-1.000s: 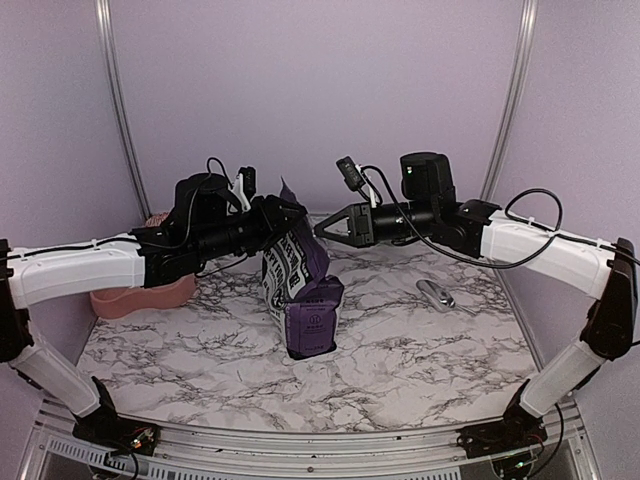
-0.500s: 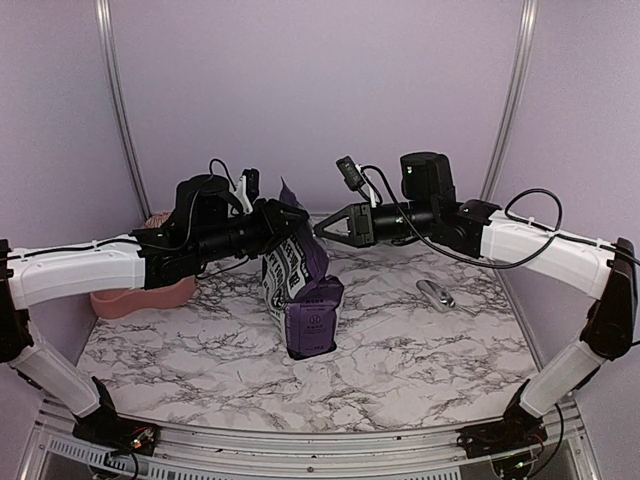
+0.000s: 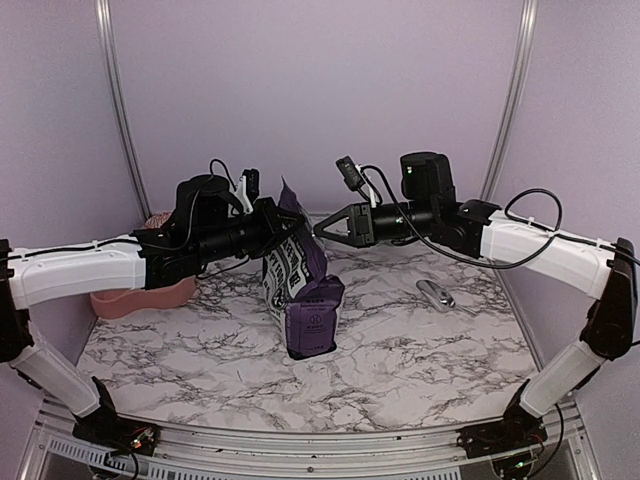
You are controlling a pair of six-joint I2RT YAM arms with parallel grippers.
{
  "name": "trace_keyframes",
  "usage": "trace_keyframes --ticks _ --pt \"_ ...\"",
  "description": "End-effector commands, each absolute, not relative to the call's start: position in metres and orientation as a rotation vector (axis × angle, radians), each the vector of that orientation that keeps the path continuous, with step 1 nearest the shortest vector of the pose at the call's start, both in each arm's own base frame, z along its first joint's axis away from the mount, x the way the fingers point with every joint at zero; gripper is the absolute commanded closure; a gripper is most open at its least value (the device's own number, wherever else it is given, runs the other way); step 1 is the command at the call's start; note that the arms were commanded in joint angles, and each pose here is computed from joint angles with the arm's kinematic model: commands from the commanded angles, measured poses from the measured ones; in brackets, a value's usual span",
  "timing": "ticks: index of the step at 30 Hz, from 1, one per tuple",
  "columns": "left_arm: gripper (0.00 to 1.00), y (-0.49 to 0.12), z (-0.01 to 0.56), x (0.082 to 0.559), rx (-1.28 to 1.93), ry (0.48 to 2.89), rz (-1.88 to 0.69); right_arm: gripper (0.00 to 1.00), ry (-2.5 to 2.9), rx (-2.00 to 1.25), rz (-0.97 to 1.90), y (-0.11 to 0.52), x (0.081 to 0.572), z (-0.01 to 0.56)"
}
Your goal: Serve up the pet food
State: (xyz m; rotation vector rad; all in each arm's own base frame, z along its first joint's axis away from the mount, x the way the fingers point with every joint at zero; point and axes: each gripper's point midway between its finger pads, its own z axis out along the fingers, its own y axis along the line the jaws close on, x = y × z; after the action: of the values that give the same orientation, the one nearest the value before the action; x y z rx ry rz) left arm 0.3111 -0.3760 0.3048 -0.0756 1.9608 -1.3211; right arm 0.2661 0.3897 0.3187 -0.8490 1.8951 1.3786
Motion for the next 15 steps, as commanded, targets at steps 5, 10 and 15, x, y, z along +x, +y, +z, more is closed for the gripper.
trace_keyframes --ticks 5,10,15 --pt "1.0 -0.376 0.287 0.312 -0.074 1.992 -1.281 0.96 1.933 -0.849 1.27 0.385 0.274 0.319" --pt "1.0 -0.376 0.286 0.313 -0.079 1.994 -1.274 0.57 1.984 -0.843 1.148 0.384 0.288 0.317" --pt "1.0 -0.378 0.287 0.315 -0.081 1.991 -1.272 0.35 1.956 -0.878 1.135 0.395 0.289 0.33"
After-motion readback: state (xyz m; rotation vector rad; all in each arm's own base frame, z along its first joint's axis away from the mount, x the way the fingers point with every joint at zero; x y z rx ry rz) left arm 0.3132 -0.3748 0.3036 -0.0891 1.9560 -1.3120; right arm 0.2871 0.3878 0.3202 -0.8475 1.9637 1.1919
